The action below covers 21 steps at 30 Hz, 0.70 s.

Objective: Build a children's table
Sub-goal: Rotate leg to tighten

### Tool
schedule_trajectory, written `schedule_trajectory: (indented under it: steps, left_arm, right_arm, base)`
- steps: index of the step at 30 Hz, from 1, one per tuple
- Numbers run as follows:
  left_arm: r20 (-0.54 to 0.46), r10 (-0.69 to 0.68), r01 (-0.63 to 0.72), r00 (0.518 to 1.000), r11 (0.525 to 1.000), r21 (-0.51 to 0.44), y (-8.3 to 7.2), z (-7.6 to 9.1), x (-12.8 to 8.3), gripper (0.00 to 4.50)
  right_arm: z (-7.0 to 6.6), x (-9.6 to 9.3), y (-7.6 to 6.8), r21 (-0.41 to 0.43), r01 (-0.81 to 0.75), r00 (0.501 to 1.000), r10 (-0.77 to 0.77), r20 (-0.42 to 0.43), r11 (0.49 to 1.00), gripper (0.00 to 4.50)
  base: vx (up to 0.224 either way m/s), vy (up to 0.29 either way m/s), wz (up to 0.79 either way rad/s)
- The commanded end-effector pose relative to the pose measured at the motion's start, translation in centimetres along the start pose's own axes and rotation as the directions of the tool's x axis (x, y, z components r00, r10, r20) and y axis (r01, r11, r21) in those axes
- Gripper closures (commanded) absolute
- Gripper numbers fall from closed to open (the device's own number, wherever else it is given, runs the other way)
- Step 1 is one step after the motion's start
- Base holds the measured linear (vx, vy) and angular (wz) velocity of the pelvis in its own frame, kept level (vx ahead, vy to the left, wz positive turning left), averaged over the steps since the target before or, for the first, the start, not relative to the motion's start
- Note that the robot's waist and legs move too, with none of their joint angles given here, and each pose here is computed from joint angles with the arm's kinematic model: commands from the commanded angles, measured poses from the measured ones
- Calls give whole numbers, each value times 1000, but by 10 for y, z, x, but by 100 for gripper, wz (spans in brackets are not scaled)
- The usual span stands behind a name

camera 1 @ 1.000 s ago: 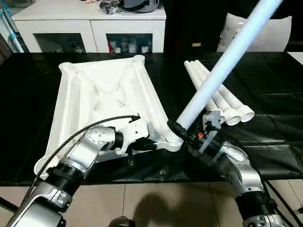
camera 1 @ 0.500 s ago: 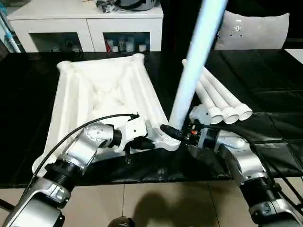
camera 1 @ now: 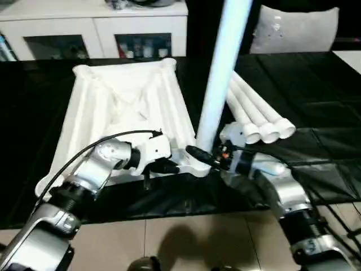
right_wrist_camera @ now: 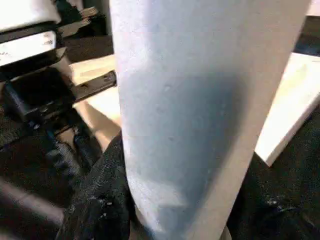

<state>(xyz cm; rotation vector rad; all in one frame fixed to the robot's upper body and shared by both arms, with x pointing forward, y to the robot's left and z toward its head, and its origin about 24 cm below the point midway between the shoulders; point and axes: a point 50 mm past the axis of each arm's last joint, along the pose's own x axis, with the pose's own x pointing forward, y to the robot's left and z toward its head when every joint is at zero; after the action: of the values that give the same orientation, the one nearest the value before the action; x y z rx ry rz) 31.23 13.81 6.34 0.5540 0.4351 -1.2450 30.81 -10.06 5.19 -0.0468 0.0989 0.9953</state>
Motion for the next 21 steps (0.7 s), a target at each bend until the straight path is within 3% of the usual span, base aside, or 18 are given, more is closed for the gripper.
schedule_trajectory:
  steps: [1,6,12,21]
  left_arm:
    - [-9,64,-65,998,996,-68,-4,-1,-2,450]
    - [10,162,-157,987,969,-188,-30,8,7,450]
    - [-14,228,-224,974,946,-235,-47,24,19,450]
    - [-65,326,-332,943,911,-245,-39,23,19,450]
  right_arm:
    - [-58,-14,5,132,138,957,-99,-271,982,259]
    - [-55,3,-6,133,303,923,-255,-290,944,259]
    - [-52,13,-12,102,396,888,-352,-294,913,259]
    - [-51,20,-10,115,405,892,-365,-266,907,259]
  base:
    - [0,0,0]
    - [-11,14,-7]
    - [-14,23,-11]
    - [-20,2,-12]
